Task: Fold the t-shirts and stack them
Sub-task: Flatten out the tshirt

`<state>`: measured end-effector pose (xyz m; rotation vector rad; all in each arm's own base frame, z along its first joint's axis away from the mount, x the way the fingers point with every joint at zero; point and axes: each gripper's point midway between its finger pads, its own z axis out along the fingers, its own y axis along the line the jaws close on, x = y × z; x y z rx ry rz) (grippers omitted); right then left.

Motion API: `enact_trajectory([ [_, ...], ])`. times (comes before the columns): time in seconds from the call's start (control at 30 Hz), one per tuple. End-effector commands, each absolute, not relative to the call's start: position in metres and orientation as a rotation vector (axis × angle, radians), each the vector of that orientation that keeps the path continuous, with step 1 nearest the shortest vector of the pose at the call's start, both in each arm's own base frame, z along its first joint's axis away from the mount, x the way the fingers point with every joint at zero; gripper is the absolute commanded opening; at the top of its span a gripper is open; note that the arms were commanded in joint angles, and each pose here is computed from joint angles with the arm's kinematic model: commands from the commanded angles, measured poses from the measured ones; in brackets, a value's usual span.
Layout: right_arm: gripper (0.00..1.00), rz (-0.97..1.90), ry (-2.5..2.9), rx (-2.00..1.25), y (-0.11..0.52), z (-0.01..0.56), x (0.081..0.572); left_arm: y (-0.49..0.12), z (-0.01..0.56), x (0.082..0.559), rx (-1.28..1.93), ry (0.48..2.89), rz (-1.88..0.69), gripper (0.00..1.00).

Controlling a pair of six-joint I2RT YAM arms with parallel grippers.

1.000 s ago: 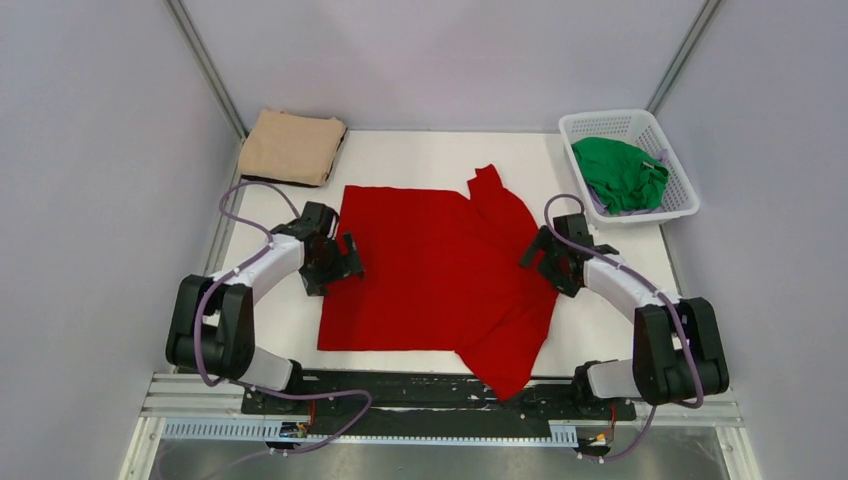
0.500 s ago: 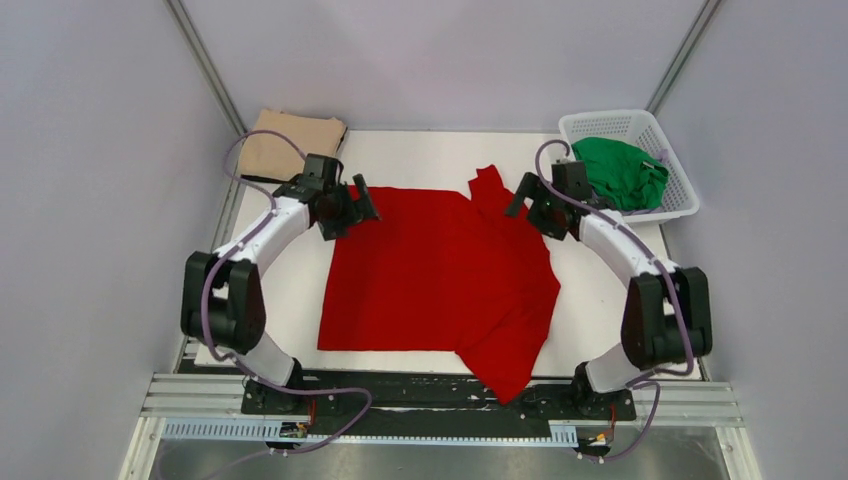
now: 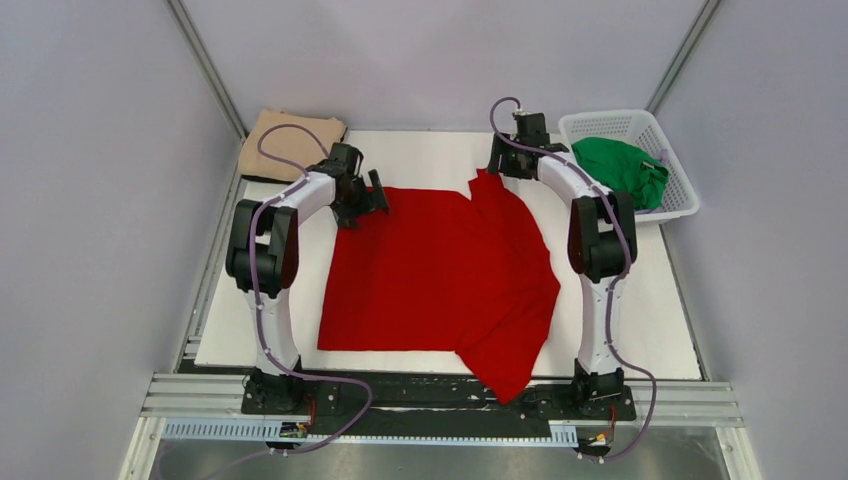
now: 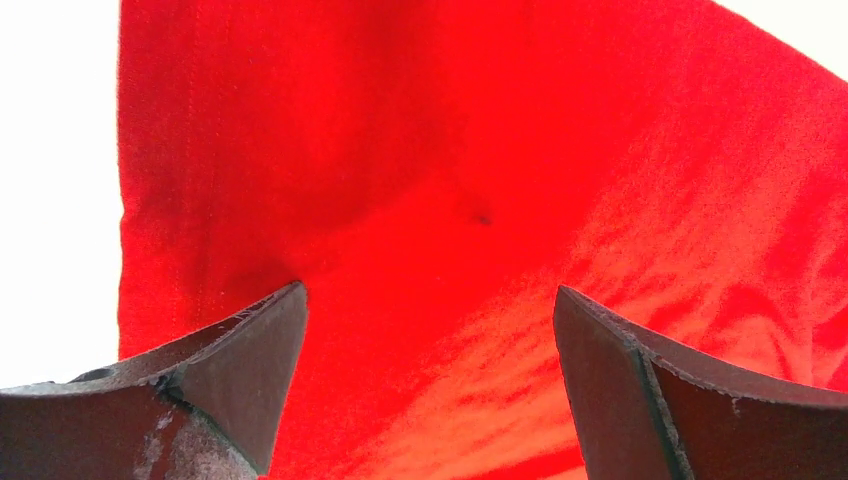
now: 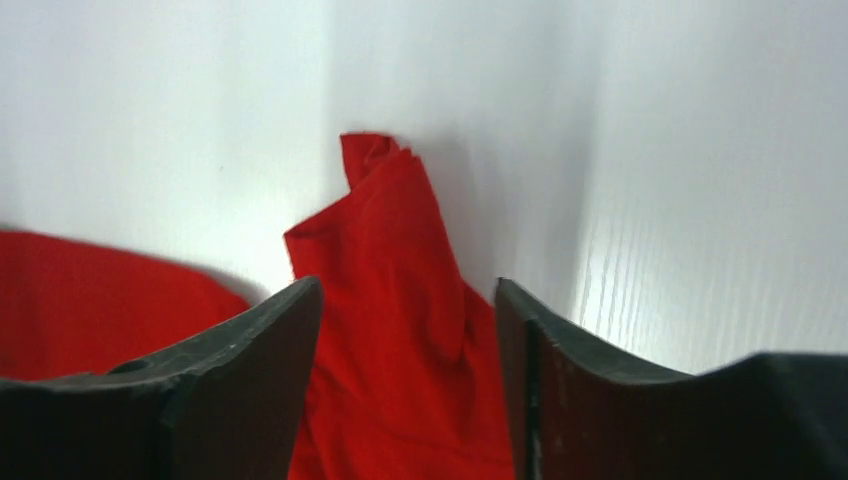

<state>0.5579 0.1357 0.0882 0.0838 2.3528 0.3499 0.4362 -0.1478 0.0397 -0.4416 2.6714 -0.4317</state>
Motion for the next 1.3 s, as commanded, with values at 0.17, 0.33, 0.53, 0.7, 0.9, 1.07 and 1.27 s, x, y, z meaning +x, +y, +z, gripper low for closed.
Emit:
enact_trajectory([
  [0.17, 0.33, 0.320, 2.373, -0.049, 0.153, 0.055, 0.583, -0.116, 0.026, 0.443, -0.467, 2.678, -0.255, 1.00],
  [0.33, 0.00, 0.211, 2.336, 0.090, 0.136, 0.072, 0.584, -0.108, 0.023, 0.439, -0.471, 2.688, -0.222, 1.00],
  [0.53, 0.00, 0.088, 2.254, 0.224, 0.108, 0.123, 0.558, -0.106, 0.024, 0.435, -0.455, 2.689, -0.215, 1.00],
  [0.7, 0.00, -0.025, 2.197, 0.259, 0.096, 0.153, 0.529, -0.106, 0.024, 0.437, -0.450, 2.685, -0.216, 1.00],
  [0.9, 0.02, -0.087, 2.184, 0.266, 0.094, 0.149, 0.541, -0.108, 0.026, 0.445, -0.456, 2.674, -0.222, 1.00],
  [1.07, 0.23, -0.176, 2.172, 0.284, 0.092, 0.125, 0.589, -0.111, 0.030, 0.453, -0.483, 2.663, -0.243, 1.00],
  [1.27, 1.00, -0.088, 2.181, 0.302, 0.106, 0.156, 0.582, -0.113, 0.045, 0.459, -0.481, 2.630, -0.259, 1.00],
])
